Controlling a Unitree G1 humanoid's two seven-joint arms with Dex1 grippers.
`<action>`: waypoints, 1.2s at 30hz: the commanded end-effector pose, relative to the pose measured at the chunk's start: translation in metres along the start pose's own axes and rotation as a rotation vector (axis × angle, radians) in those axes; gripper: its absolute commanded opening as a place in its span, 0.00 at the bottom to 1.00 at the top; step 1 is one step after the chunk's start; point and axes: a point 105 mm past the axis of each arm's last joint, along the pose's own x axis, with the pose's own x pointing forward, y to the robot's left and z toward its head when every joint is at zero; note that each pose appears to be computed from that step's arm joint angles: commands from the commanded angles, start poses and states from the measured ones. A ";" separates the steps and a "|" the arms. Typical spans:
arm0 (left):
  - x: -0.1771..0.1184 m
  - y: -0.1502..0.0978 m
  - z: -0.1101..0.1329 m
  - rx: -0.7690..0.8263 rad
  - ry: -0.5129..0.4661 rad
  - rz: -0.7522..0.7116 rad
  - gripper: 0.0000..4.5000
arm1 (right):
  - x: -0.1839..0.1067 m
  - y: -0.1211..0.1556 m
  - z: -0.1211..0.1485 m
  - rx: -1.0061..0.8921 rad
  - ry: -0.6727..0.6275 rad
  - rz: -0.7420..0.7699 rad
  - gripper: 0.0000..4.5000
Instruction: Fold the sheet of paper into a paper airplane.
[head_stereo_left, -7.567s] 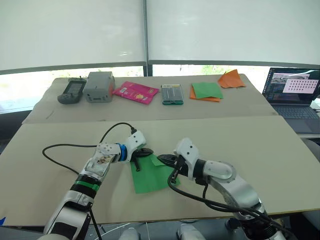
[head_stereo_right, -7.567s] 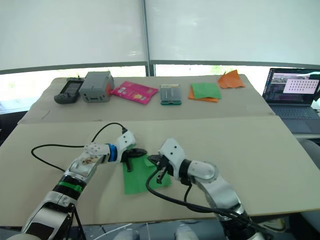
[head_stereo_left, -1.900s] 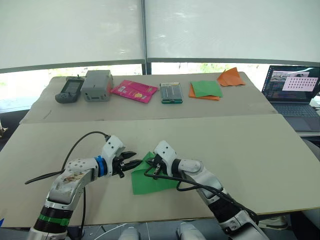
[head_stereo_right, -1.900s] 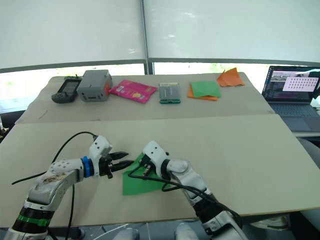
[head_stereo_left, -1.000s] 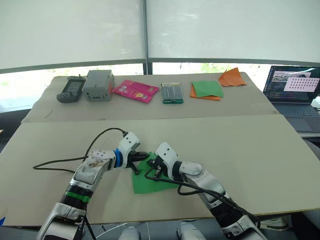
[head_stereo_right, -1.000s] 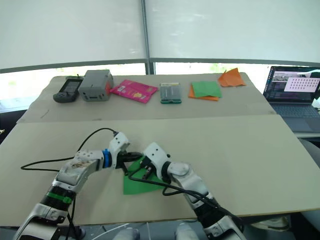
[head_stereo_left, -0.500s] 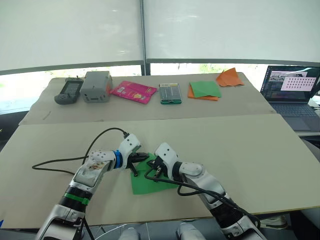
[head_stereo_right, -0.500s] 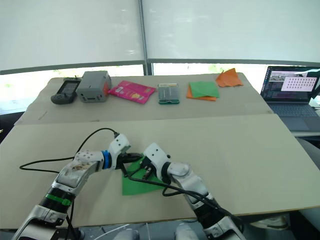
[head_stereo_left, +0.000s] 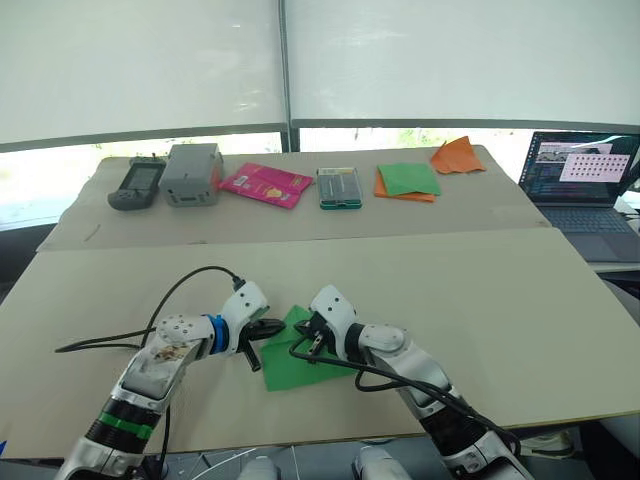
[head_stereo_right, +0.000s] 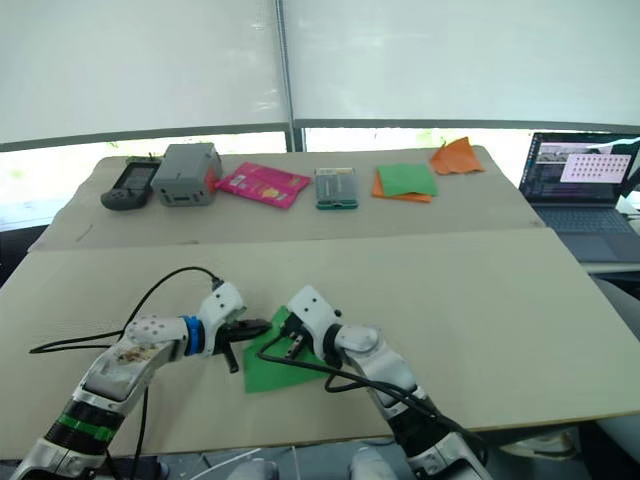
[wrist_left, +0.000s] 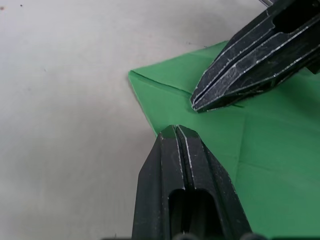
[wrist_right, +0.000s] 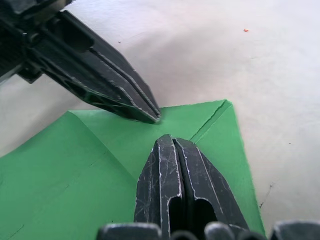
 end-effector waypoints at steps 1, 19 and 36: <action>-0.006 -0.009 -0.043 -0.101 0.146 -0.006 0.01 | 0.000 0.000 0.000 0.000 0.008 0.001 0.00; -0.040 -0.020 -0.071 -0.136 0.225 0.041 0.01 | 0.003 0.005 0.004 -0.009 0.000 0.033 0.00; -0.045 -0.023 -0.067 -0.138 0.194 0.055 0.01 | 0.003 0.003 0.007 -0.015 -0.005 0.032 0.00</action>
